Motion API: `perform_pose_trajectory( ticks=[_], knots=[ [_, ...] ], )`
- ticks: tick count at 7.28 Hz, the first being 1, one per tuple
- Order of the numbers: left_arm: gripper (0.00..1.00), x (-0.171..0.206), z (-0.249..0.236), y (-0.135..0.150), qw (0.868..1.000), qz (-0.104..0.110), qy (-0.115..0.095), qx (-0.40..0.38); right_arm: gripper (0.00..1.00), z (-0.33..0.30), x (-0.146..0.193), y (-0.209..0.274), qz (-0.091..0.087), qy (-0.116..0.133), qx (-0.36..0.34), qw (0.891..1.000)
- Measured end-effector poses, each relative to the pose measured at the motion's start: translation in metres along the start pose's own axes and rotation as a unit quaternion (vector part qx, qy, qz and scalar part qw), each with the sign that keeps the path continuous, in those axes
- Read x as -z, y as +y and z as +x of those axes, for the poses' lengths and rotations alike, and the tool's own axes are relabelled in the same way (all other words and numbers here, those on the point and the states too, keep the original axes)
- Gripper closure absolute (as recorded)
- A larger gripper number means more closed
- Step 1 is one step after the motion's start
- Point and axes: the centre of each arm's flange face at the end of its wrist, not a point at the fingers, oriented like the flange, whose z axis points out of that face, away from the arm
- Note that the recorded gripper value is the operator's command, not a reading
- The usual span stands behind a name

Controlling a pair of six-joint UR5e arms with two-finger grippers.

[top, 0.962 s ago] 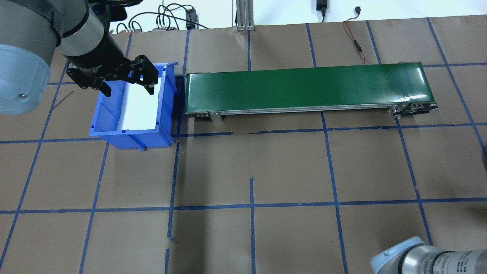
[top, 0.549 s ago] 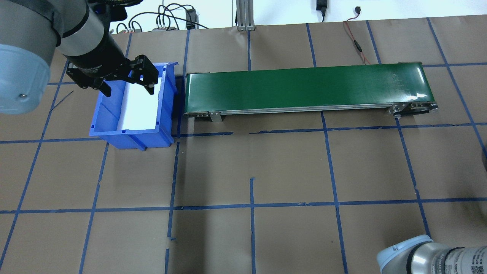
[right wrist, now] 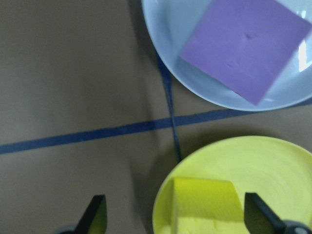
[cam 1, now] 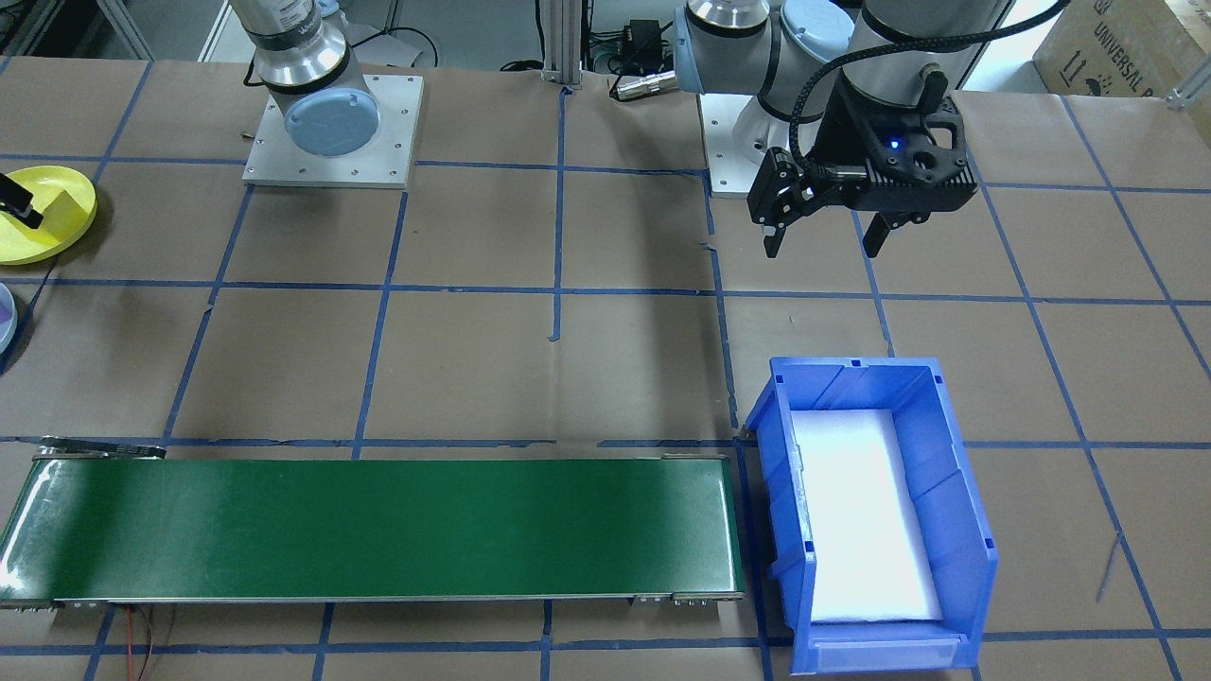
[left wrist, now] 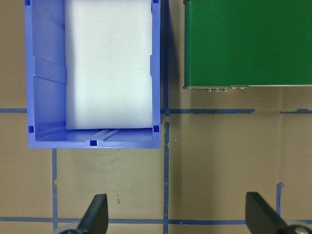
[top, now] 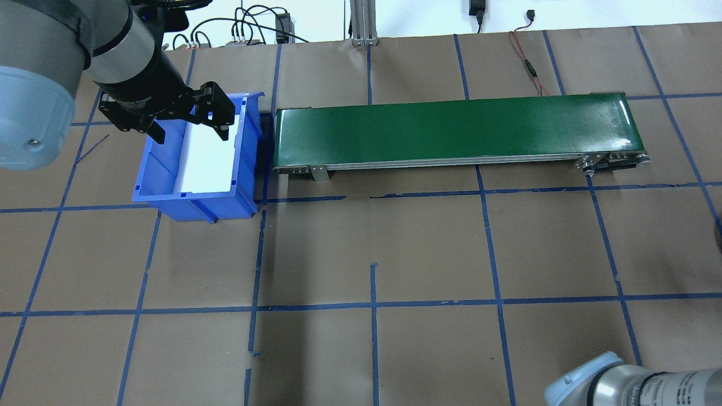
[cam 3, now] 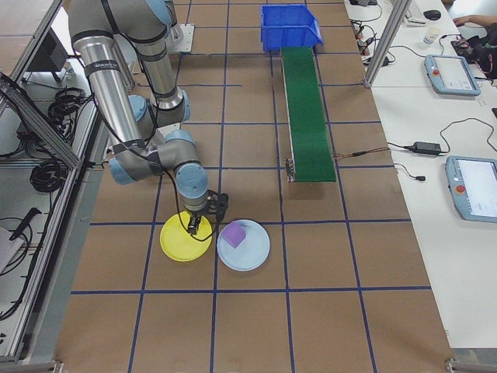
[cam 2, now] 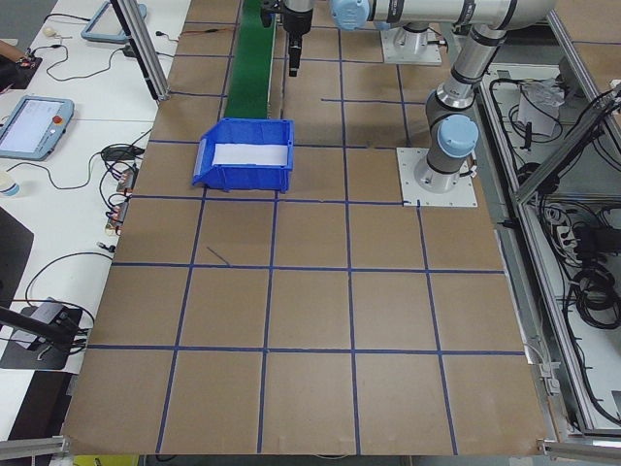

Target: Move block left to right into plate

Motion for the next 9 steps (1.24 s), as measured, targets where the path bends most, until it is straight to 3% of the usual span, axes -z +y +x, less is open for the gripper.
perform_pose_trajectory(
  ticks=[2, 3, 4, 5, 6, 7, 8, 9],
  knots=[
    [0.0, 0.0, 0.0, 0.0, 1.0, 0.0, 0.0, 0.0, 0.0, -0.112, 0.02, -0.066, -0.037, -0.012, -0.006, 0.999],
    [0.0, 0.0, 0.0, 0.0, 1.0, 0.0, 0.0, 0.0, 0.0, -0.182, 0.04, -0.095, -0.041, 0.001, 0.003, 0.999],
    [0.0, 0.0, 0.0, 0.0, 1.0, 0.0, 0.0, 0.0, 0.0, -0.253, 0.072, -0.115, -0.017, 0.024, 0.016, 0.999],
    [0.0, 0.0, 0.0, 0.0, 1.0, 0.0, 0.0, 0.0, 0.0, -0.322, 0.116, -0.126, 0.024, 0.042, 0.029, 0.998],
    [0.0, 0.0, 0.0, 0.0, 1.0, 0.0, 0.0, 0.0, 0.0, -0.381, 0.153, -0.124, 0.05, 0.045, 0.044, 0.997],
    [0.0, 0.0, 0.0, 0.0, 1.0, 0.0, 0.0, 0.0, 0.0, -0.431, 0.179, -0.112, 0.052, 0.028, 0.051, 0.997],
    [0.0, 0.0, -0.001, 0.0, 1.0, 0.0, 0.0, 0.001, 0.0, -0.477, 0.206, -0.09, 0.042, 0.005, 0.054, 0.998],
    [0.0, 0.0, -0.001, 0.0, 1.0, 0.0, 0.0, 0.001, 0.0, -0.508, 0.228, -0.068, 0.03, 0.005, 0.061, 0.998]
  ],
)
